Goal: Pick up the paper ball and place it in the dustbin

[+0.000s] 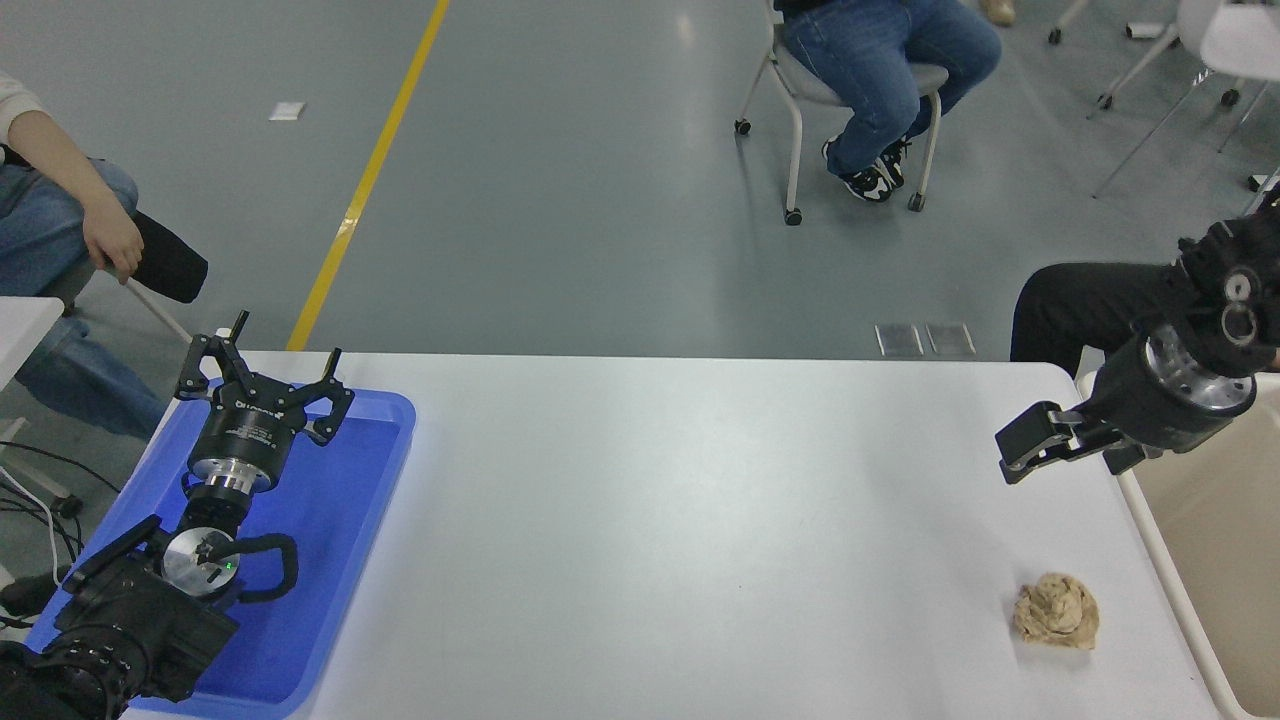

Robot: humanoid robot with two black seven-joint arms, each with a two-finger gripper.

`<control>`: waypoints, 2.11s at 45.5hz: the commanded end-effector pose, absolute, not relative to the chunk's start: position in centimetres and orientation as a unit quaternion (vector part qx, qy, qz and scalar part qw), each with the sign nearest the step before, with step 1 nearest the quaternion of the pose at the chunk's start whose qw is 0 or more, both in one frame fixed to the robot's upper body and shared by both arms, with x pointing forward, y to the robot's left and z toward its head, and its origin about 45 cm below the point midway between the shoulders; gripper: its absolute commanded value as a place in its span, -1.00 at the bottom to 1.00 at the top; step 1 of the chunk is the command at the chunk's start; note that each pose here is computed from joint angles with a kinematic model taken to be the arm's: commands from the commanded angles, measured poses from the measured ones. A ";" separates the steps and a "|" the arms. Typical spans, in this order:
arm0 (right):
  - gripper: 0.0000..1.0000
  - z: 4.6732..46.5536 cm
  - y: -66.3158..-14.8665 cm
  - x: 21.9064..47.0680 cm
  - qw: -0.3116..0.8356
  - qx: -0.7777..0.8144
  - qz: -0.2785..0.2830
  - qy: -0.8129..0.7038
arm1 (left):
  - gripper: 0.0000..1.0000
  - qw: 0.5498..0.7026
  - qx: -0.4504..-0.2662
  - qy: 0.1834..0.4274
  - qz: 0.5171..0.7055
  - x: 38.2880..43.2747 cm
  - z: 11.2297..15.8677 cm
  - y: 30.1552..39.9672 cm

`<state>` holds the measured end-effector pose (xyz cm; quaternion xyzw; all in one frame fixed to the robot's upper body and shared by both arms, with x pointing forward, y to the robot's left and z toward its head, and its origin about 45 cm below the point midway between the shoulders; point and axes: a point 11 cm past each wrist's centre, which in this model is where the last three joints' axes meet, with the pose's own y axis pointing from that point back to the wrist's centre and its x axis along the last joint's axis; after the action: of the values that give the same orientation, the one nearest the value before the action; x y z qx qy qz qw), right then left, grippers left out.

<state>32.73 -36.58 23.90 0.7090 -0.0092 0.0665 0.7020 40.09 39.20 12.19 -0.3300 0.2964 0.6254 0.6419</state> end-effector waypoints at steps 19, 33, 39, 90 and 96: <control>1.00 11.6 -40.8 29.0 0.696 0.715 0.066 -0.026 | 1.00 0.642 -0.331 0.296 0.625 40.13 12.24 39.15; 1.00 8.8 -41.7 28.2 0.705 0.704 0.083 -0.030 | 1.00 0.642 -0.331 0.296 0.625 40.13 12.24 39.15; 1.00 8.3 -41.8 28.2 0.707 0.700 0.093 -0.035 | 1.00 0.642 -0.331 0.296 0.625 40.13 12.24 39.15; -1.00 14.6 -43.6 29.7 0.715 0.684 0.126 -0.065 | 1.00 0.643 -0.331 0.297 0.623 40.19 12.24 38.98; -1.00 19.2 -42.7 31.0 0.712 0.685 0.141 -0.061 | 1.00 0.642 -0.331 0.297 0.625 40.16 12.20 39.05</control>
<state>29.39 -43.35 12.54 0.6848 -0.0572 0.1192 0.7166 40.19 39.02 12.24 -0.3312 0.2969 0.6238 0.6427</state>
